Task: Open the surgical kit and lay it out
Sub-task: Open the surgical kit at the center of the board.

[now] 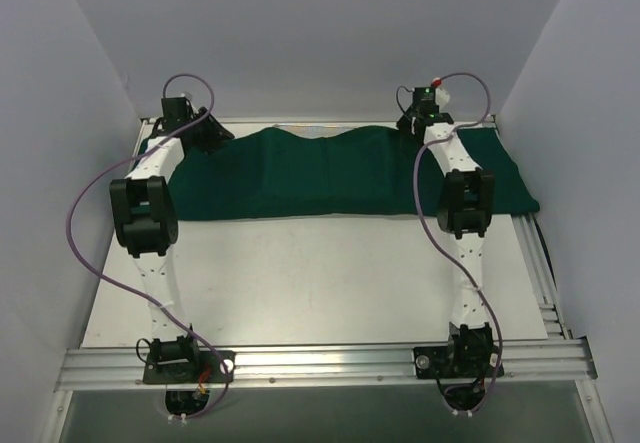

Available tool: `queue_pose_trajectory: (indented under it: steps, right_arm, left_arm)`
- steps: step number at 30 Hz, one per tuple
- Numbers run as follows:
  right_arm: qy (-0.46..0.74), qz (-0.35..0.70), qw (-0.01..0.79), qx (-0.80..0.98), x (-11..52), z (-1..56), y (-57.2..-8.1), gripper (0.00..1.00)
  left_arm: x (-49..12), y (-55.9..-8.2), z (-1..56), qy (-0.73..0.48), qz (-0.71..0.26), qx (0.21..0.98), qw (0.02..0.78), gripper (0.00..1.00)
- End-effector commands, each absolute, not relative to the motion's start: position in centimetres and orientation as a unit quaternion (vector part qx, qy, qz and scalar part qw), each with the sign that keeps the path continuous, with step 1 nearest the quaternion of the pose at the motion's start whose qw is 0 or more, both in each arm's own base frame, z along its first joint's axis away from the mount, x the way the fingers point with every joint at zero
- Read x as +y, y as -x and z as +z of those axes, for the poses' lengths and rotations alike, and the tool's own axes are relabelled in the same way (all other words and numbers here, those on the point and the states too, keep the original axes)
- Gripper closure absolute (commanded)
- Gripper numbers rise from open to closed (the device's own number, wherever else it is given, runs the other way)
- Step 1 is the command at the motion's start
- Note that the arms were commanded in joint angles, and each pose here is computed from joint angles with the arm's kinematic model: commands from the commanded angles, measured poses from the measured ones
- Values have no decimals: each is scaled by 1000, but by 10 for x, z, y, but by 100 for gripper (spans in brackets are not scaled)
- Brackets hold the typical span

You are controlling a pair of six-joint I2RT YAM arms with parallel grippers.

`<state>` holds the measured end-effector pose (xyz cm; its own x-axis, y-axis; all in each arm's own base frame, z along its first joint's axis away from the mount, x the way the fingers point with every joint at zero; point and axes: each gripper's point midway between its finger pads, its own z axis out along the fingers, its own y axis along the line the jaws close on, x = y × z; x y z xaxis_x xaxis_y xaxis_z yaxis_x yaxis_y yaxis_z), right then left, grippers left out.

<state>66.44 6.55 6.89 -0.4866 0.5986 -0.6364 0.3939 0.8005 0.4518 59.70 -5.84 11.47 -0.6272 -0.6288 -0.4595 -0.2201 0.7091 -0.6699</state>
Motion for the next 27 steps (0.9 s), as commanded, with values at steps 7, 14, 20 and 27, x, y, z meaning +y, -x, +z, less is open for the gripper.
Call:
queue_pose_trajectory:
  steps: [7, 14, 20, 27]
  right_arm:
    - [-267, 149, 431, 849, 69, 164, -620, 100]
    - [-261, 112, 368, 885, 59, 157, -548, 100]
    - [-263, 87, 322, 905, 48, 153, -468, 100]
    - [-270, 47, 243, 930, 34, 115, -344, 100]
  left_arm:
    - [-44, -554, 147, 278, -253, 861, 343, 50]
    - [-40, -532, 160, 287, -246, 862, 338, 46]
    - [-39, -512, 169, 289, -243, 864, 333, 44]
    - [-29, -486, 155, 289, -215, 877, 318, 44]
